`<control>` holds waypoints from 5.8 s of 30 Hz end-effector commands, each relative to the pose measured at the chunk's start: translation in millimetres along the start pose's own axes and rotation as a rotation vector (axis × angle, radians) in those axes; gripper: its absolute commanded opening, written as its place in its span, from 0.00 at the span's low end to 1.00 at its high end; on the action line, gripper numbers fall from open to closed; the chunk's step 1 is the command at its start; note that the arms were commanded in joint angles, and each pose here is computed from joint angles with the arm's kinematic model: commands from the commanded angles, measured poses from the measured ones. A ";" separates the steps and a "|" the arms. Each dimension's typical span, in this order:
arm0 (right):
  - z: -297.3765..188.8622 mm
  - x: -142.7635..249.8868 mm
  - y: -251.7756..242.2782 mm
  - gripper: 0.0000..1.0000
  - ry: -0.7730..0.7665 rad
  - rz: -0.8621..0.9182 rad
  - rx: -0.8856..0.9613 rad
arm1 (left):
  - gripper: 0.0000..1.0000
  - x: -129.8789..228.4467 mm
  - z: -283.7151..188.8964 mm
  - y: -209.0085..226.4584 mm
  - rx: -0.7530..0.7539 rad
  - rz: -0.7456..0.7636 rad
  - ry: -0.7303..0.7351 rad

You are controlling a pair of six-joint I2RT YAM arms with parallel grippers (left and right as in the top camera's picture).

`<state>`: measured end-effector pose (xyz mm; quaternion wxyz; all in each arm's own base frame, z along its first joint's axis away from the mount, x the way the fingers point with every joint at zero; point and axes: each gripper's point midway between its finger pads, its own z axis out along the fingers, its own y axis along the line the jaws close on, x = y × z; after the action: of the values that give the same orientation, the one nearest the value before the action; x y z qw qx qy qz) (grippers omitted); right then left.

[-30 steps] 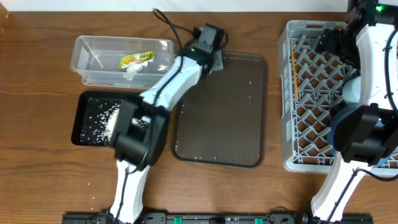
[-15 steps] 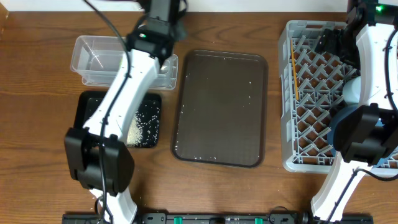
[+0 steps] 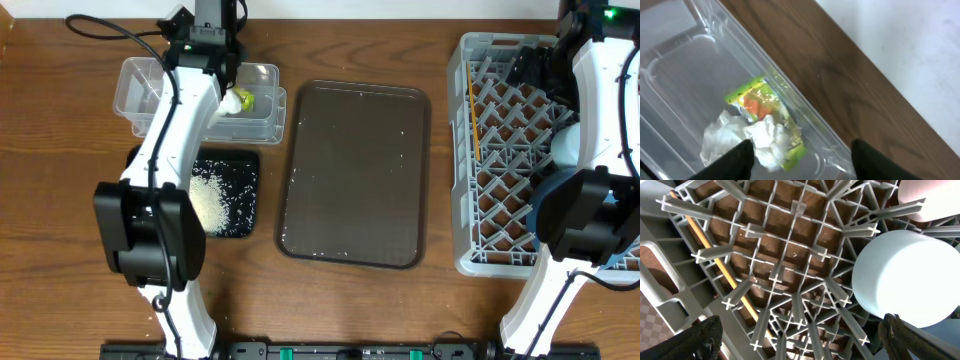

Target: Sort waste into correct bins and load items into the dishwasher rack

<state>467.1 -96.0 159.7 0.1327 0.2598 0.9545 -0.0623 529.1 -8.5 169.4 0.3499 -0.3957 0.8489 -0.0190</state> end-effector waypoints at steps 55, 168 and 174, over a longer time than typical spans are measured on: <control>-20.9 -7.2 -3.7 0.99 -0.050 0.028 -0.012 | 0.89 130.9 -369.3 306.7 0.165 0.030 0.073; -307.2 72.8 2.6 0.99 -0.632 -0.064 -0.291 | 0.97 143.9 -149.5 198.2 0.588 0.480 -0.532; -302.7 85.2 -2.9 0.99 -0.704 -0.026 -0.354 | 0.97 143.9 -149.5 198.2 0.588 0.480 -0.532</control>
<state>334.7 -1.9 439.6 0.4954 0.1764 0.8505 0.0127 244.3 -10.0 152.9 0.6614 -0.0653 0.7420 -0.0878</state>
